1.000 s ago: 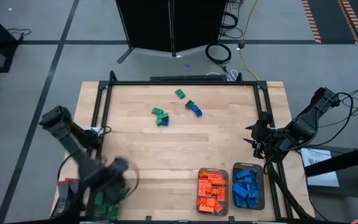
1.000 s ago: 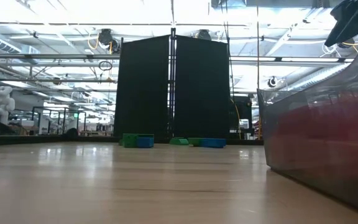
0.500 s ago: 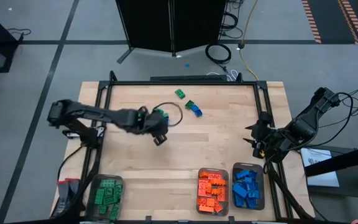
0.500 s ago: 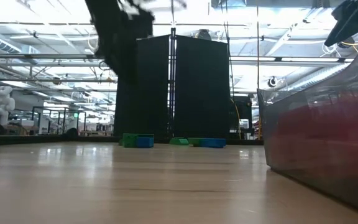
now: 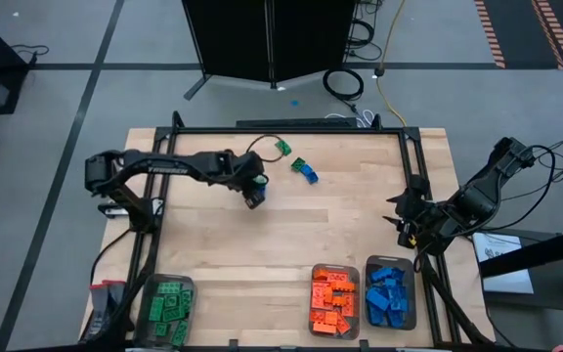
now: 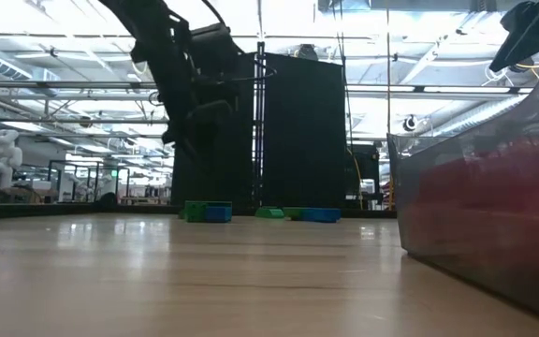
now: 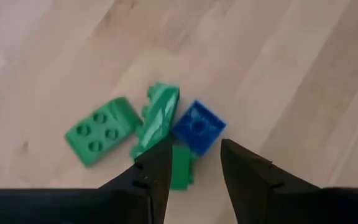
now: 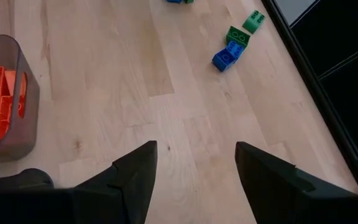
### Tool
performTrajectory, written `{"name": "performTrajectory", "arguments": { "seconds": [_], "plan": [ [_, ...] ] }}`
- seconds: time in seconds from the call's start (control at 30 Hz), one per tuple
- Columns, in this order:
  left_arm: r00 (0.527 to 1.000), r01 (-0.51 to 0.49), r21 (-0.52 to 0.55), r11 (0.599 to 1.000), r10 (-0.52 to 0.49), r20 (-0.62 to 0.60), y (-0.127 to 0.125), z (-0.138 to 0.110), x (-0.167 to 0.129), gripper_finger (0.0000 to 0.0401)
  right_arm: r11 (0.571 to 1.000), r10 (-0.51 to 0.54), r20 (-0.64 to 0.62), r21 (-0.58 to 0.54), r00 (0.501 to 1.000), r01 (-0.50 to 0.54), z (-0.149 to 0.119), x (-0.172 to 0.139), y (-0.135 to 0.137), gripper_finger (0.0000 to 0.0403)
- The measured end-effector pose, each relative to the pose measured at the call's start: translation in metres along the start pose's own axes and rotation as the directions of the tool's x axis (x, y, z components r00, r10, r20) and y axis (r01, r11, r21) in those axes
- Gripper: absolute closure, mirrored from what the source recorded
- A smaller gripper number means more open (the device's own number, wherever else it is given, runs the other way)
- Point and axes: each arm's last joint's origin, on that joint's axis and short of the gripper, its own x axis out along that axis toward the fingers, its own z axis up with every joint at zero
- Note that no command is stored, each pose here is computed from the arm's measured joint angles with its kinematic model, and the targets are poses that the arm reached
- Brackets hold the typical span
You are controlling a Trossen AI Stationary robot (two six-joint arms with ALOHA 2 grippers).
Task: Sort blocks
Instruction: Put the green game piece into the left black bin
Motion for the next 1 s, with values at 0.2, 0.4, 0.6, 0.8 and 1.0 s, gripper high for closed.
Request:
{"name": "performTrajectory", "arguments": {
  "seconds": [0.2,0.4,0.6,0.8,1.0],
  "plan": [
    [0.997,0.011,0.003,1.000,-0.010,-0.078,0.015,-0.003,0.001,0.0262,1.000,-0.001,-0.001,0.004,1.000,0.001,0.000,0.000,0.000,0.0190],
    [0.987,0.020,0.002,1.000,-0.019,-0.162,0.017,-0.011,0.001,0.0250,0.999,-0.011,0.004,0.042,1.000,0.011,0.000,0.000,-0.001,0.0190],
    [0.990,0.008,-0.012,1.000,-0.009,-0.143,0.020,-0.009,0.001,0.0175,0.999,-0.019,0.011,0.045,1.000,0.018,0.000,0.000,-0.001,0.0190],
    [0.991,-0.015,-0.031,0.999,0.011,-0.134,0.021,-0.008,0.001,0.0109,0.999,-0.023,0.010,0.037,1.000,0.022,0.000,0.000,-0.001,0.0190],
    [0.991,-0.007,-0.011,1.000,0.005,-0.135,0.014,-0.009,0.005,0.0099,0.999,-0.026,0.007,0.032,1.000,0.026,-0.001,0.000,-0.002,0.0190]
  ]
}}
